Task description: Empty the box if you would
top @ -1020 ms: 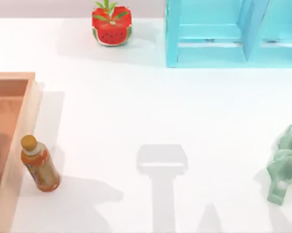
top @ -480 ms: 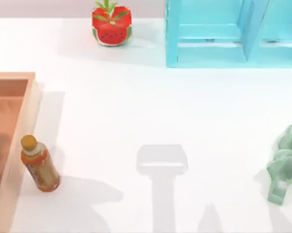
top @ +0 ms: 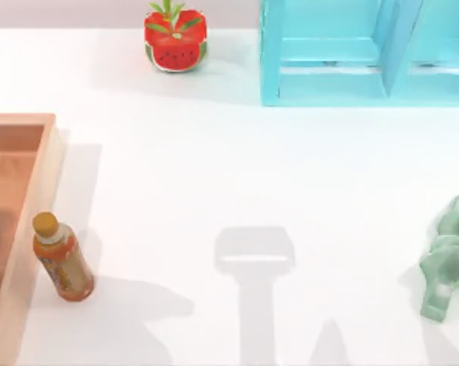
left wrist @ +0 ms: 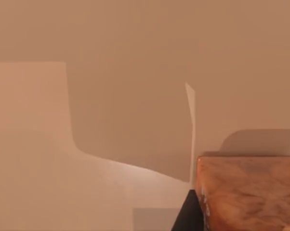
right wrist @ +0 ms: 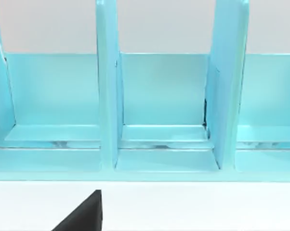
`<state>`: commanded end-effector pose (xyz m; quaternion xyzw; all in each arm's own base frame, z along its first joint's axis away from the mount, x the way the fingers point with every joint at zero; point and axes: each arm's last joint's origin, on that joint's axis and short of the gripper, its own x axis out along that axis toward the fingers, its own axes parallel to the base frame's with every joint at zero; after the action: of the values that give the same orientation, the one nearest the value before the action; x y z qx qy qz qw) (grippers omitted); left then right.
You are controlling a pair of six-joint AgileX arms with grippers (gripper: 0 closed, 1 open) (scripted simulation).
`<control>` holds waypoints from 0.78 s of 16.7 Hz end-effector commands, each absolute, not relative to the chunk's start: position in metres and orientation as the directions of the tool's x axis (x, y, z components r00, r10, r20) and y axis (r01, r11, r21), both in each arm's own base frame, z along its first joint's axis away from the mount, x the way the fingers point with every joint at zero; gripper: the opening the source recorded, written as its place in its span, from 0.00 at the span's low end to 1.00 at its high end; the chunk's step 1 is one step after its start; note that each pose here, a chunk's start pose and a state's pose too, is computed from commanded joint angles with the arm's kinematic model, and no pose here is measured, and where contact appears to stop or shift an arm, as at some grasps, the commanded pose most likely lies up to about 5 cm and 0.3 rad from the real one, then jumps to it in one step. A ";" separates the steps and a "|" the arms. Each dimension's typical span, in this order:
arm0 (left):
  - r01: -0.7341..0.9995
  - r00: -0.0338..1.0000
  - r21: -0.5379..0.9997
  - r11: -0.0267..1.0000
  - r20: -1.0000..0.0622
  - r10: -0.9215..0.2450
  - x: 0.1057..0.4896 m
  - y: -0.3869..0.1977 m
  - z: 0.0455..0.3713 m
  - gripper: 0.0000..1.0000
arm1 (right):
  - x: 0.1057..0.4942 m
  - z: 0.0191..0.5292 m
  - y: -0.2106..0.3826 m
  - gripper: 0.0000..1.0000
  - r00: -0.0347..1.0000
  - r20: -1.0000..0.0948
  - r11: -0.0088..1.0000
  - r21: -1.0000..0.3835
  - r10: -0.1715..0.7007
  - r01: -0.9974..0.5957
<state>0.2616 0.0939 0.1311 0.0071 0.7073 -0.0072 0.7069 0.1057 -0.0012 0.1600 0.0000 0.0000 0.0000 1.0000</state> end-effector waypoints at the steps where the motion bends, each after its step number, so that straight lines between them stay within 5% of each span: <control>1: 0.020 -0.001 0.000 1.000 -1.000 0.000 0.262 0.094 0.131 0.00 | 0.106 0.160 -0.001 1.00 1.000 0.000 1.000 0.000 0.000 0.000; 13: 0.019 0.058 0.030 0.999 -0.998 0.028 0.271 0.097 0.144 0.00 | 0.106 0.160 -0.001 1.00 1.000 0.000 1.000 0.000 0.000 0.000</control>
<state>0.2714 0.0973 0.1438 0.0173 0.6862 0.0032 0.7272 0.1057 -0.0012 0.1600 0.0000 0.0000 0.0000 1.0000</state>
